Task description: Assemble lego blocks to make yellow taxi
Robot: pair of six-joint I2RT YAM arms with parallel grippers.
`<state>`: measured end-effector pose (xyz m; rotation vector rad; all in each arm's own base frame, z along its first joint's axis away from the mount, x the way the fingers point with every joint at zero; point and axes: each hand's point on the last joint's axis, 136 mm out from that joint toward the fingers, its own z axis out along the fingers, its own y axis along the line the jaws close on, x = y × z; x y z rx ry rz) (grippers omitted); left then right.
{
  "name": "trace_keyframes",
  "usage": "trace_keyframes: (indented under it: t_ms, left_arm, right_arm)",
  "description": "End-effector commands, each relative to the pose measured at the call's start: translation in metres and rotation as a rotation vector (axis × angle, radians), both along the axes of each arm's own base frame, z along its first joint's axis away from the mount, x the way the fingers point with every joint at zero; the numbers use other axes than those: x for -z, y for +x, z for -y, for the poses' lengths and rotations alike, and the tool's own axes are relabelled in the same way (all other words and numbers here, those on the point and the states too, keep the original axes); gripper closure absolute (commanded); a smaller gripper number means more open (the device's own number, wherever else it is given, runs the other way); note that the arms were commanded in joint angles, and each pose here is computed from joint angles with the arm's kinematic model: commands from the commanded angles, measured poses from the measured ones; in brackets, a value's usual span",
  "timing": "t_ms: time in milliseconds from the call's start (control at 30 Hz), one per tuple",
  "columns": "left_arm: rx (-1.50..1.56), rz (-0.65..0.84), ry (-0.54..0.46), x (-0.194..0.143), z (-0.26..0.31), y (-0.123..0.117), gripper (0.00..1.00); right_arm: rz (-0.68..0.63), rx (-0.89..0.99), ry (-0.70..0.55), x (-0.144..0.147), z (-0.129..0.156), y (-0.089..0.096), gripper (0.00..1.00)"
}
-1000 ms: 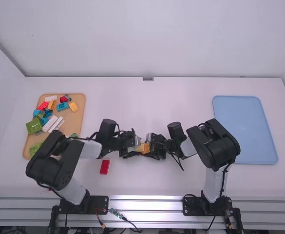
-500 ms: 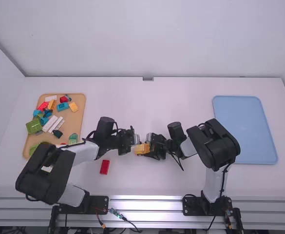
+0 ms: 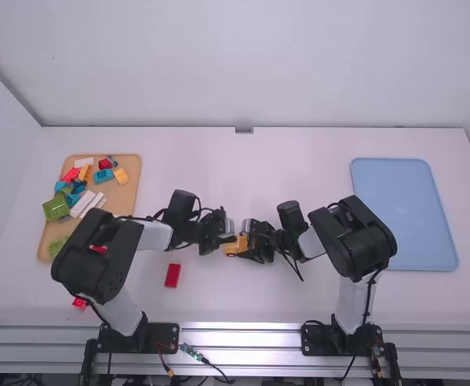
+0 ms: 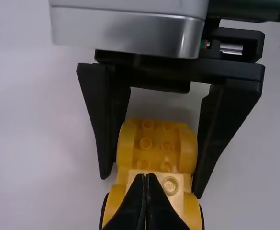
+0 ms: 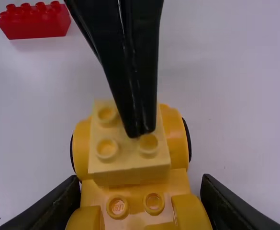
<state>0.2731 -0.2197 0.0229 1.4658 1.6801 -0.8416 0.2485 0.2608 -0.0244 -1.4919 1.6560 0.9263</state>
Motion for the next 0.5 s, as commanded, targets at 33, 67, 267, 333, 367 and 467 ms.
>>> trace_keyframes:
  t_ms: [33,67,267,333,367,467]
  left_arm:
    - [0.007,-0.081,0.063,0.026,-0.01,-0.018,0.98]
    - [0.02,-0.082,0.071,0.028,-0.011,-0.022,0.98]
    - [0.019,-0.09,0.116,0.04,-0.018,-0.031,0.98]
    - [0.002,-0.089,0.138,0.045,-0.021,-0.032,0.98]
    - [-0.038,-0.094,0.163,0.05,-0.025,-0.029,0.98]
    - [-0.108,-0.1,0.213,0.059,-0.034,-0.024,0.98]
  right_arm:
    - [-0.024,0.003,-0.012,0.007,0.002,-0.004,0.56]
    - [-0.024,0.003,-0.011,0.006,0.002,-0.004,0.56]
    - [-0.022,0.003,-0.01,0.006,0.002,-0.003,0.56]
    - [-0.022,0.004,-0.01,0.006,0.002,-0.003,0.56]
    - [-0.022,0.003,-0.01,0.006,0.002,-0.003,0.56]
    - [-0.021,0.003,-0.01,0.006,0.002,-0.003,0.56]
